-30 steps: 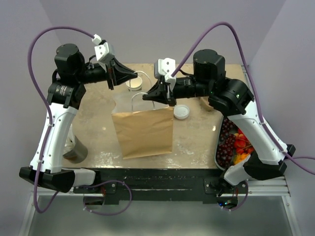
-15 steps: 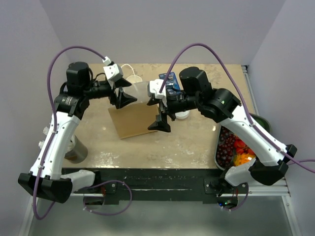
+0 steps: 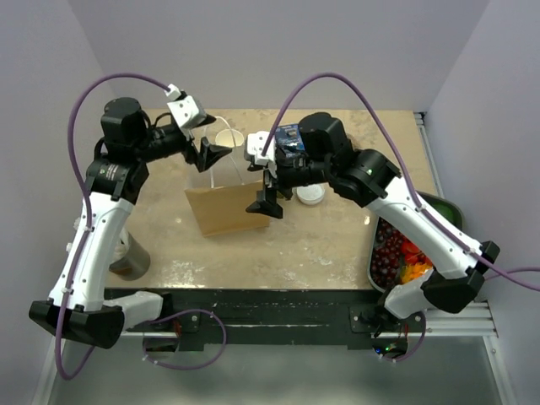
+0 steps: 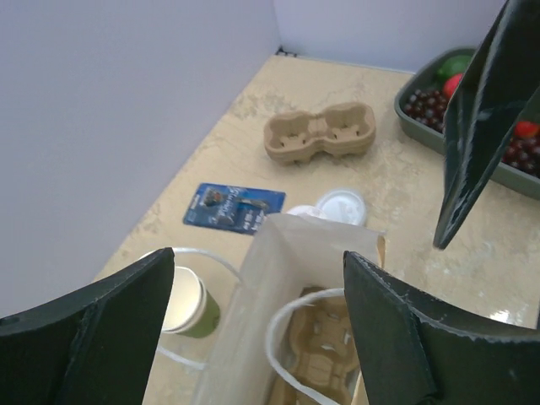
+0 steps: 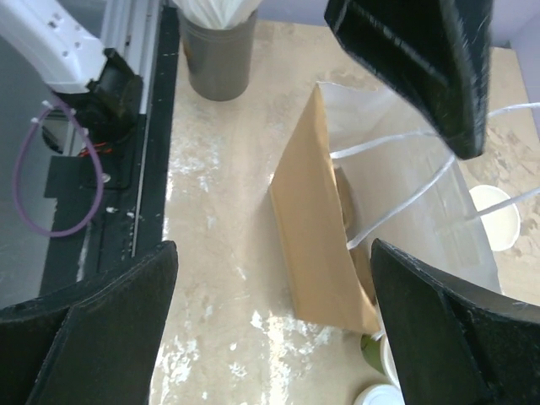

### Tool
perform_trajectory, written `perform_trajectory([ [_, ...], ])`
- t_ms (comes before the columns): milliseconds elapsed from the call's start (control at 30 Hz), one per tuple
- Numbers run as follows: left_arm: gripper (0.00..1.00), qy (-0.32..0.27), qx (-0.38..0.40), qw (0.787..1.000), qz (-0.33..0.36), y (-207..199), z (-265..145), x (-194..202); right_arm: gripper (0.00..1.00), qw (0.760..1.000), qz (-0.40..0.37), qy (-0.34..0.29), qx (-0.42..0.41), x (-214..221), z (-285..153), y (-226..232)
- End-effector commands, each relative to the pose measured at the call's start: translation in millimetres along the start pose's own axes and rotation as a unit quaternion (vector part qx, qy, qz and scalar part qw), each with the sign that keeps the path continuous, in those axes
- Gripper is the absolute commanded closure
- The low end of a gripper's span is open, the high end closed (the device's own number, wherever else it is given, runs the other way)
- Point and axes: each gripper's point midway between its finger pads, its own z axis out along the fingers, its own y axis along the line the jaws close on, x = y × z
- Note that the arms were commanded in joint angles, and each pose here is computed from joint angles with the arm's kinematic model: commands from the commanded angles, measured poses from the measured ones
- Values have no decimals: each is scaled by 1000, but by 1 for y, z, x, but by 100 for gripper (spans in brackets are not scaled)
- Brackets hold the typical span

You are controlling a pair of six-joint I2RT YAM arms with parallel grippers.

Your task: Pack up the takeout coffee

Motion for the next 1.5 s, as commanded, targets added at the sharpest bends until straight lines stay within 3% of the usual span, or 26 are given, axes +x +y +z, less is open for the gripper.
perform_trajectory([
  [0, 15, -41, -54, 997, 40, 31, -10, -36, 2, 999, -4, -3, 48, 1, 18, -28],
  [200, 16, -31, -104, 994, -2, 80, -15, -10, 4, 997, 11, 8, 73, 12, 44, -53],
  [367, 19, -20, -42, 998, -41, 82, 1, 23, 7, 996, 32, -6, 88, 10, 62, -67],
  [600, 32, -57, 23, 993, -99, 77, 24, 36, 31, 997, 38, -48, 52, -13, 74, -63],
  [700, 45, -79, 41, 991, -104, 77, 28, 28, 49, 997, 27, -61, 48, -25, 69, -63],
  [733, 57, -81, 49, 990, -108, 76, 30, 28, 56, 996, 24, -63, 49, -27, 69, -63],
  [800, 75, -89, 58, 988, -108, 75, 30, 21, 86, 996, 21, -64, 50, -29, 67, -64],
  [833, 94, -93, 68, 988, -108, 72, 28, 17, 96, 996, 22, -65, 52, -30, 66, -64],
  [867, 100, -101, 71, 987, -101, 70, 27, 10, 100, 996, 22, -70, 55, -33, 65, -65],
  [1167, 100, -133, 59, 989, -42, 49, -7, -60, 100, 987, -16, -145, 74, -96, 28, -65],
  [1467, 100, -142, 25, 990, 2, 53, -21, -95, 100, 970, -52, -209, 112, -157, -12, -73],
])
